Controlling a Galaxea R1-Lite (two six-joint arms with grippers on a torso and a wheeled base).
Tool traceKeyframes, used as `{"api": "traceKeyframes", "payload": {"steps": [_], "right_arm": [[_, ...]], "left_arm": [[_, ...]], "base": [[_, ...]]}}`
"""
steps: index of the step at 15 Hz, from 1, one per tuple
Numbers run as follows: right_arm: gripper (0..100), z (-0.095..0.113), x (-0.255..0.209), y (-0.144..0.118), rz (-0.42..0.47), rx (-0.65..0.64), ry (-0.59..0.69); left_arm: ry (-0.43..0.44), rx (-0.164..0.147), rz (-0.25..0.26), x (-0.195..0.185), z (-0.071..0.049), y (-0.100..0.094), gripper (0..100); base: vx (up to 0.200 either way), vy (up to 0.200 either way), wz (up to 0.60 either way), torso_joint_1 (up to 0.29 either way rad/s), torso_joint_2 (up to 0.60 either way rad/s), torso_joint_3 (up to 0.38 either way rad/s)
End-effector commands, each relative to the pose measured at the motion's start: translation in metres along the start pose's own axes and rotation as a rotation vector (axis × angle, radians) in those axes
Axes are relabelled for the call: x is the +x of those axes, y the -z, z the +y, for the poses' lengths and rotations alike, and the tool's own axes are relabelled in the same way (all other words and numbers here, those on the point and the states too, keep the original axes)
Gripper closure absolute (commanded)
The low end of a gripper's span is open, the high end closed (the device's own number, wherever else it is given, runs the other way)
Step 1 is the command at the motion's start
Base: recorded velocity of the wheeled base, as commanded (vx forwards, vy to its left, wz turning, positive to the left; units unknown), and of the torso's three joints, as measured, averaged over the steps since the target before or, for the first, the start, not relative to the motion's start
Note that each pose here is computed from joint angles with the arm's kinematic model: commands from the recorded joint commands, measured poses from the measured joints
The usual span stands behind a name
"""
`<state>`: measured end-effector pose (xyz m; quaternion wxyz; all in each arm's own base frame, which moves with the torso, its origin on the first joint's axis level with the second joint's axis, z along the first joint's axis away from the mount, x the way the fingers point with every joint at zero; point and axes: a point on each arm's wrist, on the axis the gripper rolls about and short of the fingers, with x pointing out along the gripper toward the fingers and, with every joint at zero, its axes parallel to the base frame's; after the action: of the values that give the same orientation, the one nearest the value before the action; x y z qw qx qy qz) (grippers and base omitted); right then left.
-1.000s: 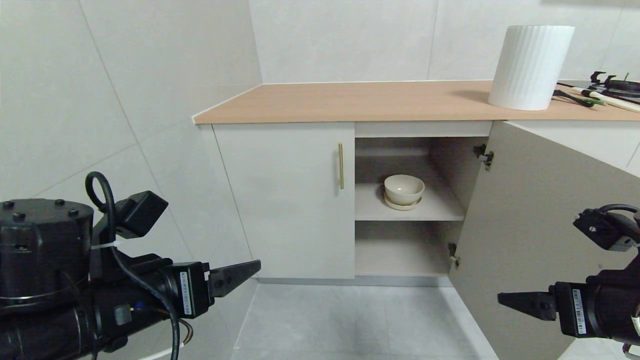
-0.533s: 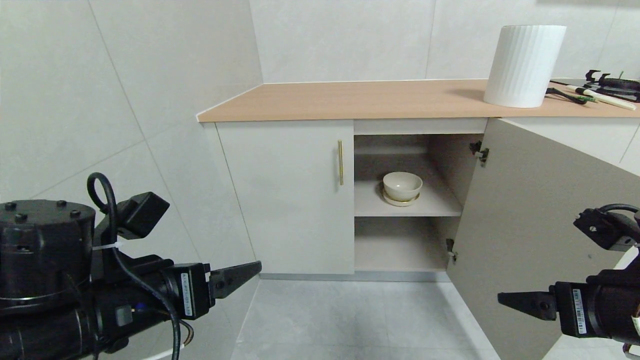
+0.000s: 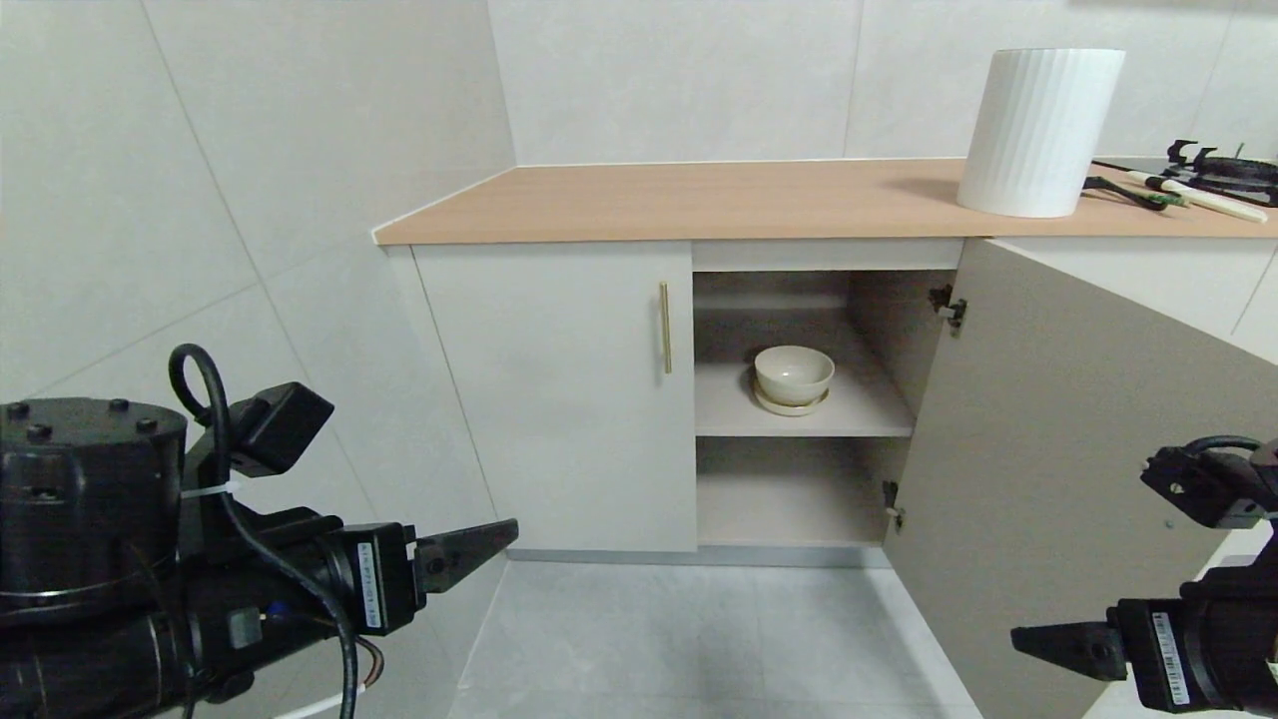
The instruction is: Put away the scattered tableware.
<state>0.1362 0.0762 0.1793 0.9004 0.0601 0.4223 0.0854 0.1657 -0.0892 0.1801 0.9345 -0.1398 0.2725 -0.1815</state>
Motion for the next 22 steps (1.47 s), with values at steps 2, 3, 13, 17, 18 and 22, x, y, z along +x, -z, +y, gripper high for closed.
{"api": "traceKeyframes", "payload": {"steps": [2,3,13,17,18,22], "right_arm": [[0,-0.002,-0.002,0.002,0.037,-0.024,0.019],[0,-0.002,-0.003,0.003,0.060,-0.031,0.031],[0,-0.049,-0.006,-0.017,0.020,0.070,0.439],[0,-0.069,0.009,-0.050,-0.166,0.221,0.498],[0,-0.072,0.014,-0.057,-0.229,0.271,0.497],[0,-0.074,0.034,-0.072,-0.324,0.374,0.475]], "left_arm": [[-0.002,-0.001,0.002,0.000,0.000,0.000,0],[-0.001,-0.001,0.000,0.000,0.000,0.000,0],[-0.004,-0.001,0.011,0.001,0.001,0.002,0],[-0.005,-0.001,0.012,0.001,0.001,0.002,0],[-0.005,-0.001,0.012,0.001,0.001,0.002,0],[-0.005,-0.001,0.012,0.001,0.001,0.002,0]], "base": [[0.000,-0.200,0.00,0.002,0.00,0.007],[0.000,-0.200,0.00,-0.002,0.00,0.007],[0.000,-0.140,0.00,0.002,0.00,0.003],[0.000,0.000,0.00,0.000,0.00,0.000],[0.000,0.000,0.00,0.000,0.00,0.000],[0.000,0.000,0.00,0.000,0.00,0.000]]}}
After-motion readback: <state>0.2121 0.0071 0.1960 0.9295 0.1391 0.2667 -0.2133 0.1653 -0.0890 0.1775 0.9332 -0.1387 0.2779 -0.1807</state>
